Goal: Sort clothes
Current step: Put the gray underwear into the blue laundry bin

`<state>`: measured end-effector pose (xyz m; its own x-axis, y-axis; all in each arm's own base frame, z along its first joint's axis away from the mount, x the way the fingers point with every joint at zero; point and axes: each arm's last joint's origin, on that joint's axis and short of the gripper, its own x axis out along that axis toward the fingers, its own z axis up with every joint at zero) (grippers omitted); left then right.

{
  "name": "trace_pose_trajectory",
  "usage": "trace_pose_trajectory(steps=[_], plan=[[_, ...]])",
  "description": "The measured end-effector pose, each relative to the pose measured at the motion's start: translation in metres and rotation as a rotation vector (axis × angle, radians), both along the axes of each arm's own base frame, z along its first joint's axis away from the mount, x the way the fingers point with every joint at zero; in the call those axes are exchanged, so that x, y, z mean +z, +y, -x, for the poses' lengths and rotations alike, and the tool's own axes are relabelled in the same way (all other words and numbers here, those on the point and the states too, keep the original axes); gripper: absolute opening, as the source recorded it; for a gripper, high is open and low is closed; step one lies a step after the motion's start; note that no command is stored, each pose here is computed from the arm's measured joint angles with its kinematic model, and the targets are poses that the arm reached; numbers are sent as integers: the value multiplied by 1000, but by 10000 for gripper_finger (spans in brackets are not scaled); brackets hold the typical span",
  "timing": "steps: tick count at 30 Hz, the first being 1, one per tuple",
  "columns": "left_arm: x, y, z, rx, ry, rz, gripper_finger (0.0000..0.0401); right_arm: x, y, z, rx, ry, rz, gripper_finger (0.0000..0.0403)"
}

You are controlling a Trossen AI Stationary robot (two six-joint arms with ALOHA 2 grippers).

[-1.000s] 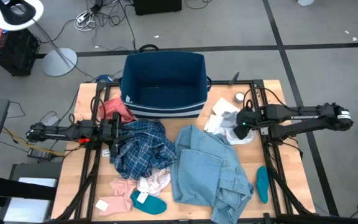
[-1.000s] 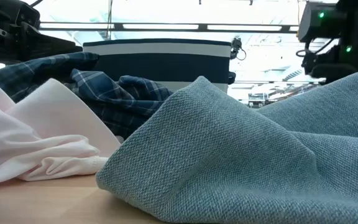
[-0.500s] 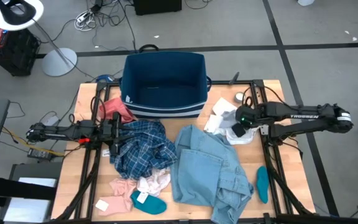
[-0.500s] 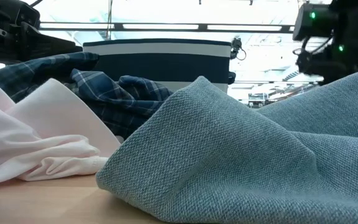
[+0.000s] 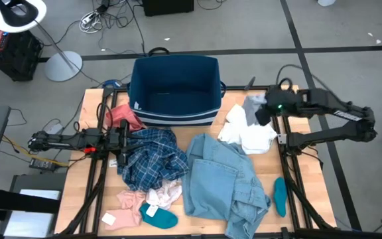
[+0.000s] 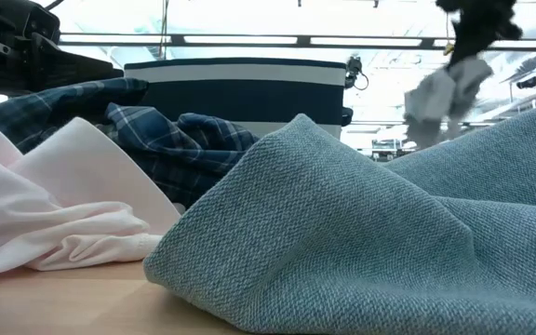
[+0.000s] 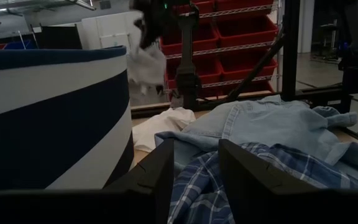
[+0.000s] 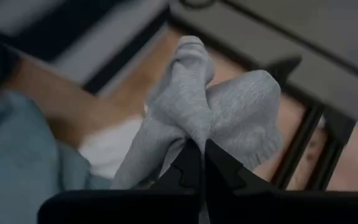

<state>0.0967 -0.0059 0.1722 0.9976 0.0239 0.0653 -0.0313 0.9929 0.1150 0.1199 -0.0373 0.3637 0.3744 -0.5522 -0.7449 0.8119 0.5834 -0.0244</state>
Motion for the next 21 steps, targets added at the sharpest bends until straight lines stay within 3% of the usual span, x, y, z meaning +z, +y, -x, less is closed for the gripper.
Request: trace_pose_trajectory(steps=[9,16,21], plan=[[0,0,0,0,1,0,131,67,-6,-20,66,-60,175,1],[0,0,0,0,0,0,131,108,-18,-64,167,-98,296,0],[0,0,0,0,0,0,131,116,-37,-104,257,-96,283,0]])
